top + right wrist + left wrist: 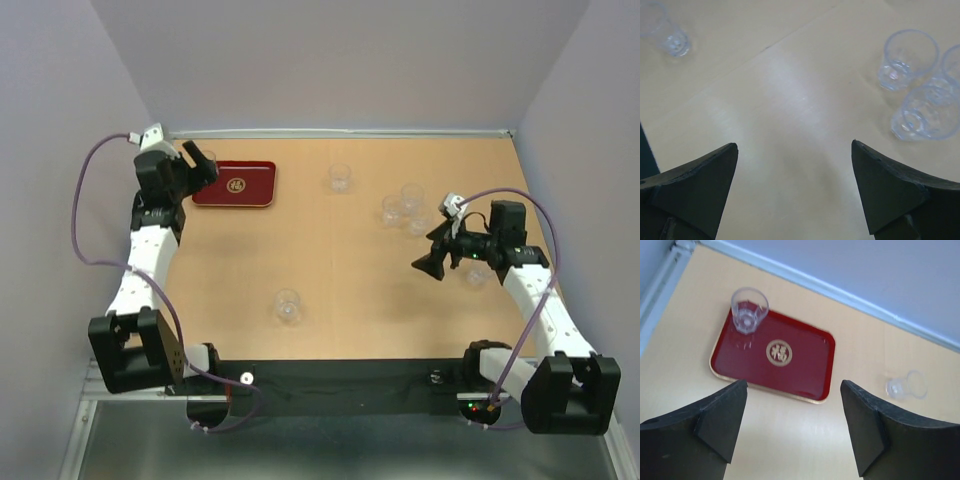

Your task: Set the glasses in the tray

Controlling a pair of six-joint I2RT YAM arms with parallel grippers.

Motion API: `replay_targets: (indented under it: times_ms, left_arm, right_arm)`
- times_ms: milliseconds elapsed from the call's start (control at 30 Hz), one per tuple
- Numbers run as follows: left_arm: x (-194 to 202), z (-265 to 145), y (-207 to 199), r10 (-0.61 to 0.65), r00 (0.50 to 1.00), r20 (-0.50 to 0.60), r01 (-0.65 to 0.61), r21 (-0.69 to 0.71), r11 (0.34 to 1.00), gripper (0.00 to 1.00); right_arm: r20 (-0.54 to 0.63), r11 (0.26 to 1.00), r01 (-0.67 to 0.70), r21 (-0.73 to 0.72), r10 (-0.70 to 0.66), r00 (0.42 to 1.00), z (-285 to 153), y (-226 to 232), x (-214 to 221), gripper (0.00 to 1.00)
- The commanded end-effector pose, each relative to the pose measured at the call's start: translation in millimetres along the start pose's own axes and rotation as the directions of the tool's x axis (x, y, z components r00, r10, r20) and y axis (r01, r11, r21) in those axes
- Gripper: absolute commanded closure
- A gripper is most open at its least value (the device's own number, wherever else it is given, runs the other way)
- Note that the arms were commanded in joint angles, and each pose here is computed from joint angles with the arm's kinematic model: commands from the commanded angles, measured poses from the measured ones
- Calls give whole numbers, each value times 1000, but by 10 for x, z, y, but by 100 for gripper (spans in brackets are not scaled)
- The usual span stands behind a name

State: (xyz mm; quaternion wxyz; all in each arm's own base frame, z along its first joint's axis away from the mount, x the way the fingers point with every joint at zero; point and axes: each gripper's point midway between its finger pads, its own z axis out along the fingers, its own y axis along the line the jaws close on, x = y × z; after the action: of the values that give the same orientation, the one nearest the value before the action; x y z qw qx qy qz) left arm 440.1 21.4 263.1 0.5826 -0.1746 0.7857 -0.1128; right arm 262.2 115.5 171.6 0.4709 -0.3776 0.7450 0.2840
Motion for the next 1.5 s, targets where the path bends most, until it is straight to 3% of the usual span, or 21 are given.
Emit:
replay_targets:
  times_ms: [0, 167, 300, 467, 633, 867, 1100, 1300, 1467]
  left_arm:
    - [154, -294, -144, 30, 999, 36, -34, 120, 992, 13]
    - [297, -743, -377, 25, 999, 30, -32, 262, 965, 13]
    - [635, -985, -498, -46, 996, -71, 68, 350, 934, 13]
    - [1049, -1214, -413, -60, 978, -198, 123, 323, 939, 13]
    - [925, -1396, -283, -24, 994, -105, 51, 254, 966, 13]
    - [677, -1634, -174, -29, 998, 49, 19, 182, 983, 13]
    - [530, -1816, -169, -27, 987, 161, -2, 182, 983, 12]
    - [517, -1825, -156, -23, 986, 167, -6, 174, 985, 12]
    - [489, -1865, -161, -24, 983, 181, -8, 173, 985, 12]
  right_arm:
    - [73, 979, 45, -197, -31, 997, 18, 290, -190, 0]
    - [21, 962, -26, -271, 33, 999, 200, 339, -329, 0]
    - [-69, 951, -34, -309, 13, 997, 452, 470, -296, 0]
    - [-233, 931, -59, -360, -29, 972, 930, 713, -223, 0]
    - [-333, 887, -94, -452, -71, 940, 1446, 1236, -310, 0]
    - [-469, 876, -168, -453, -73, 880, 2172, 1829, -204, 0]
    - [-513, 941, -164, -297, -13, 858, 2541, 1881, -139, 0]
    - [-515, 979, -70, -190, -39, 856, 2640, 1910, -49, 0]
    - [-531, 985, -45, -168, -51, 846, 2657, 1869, 48, 20]
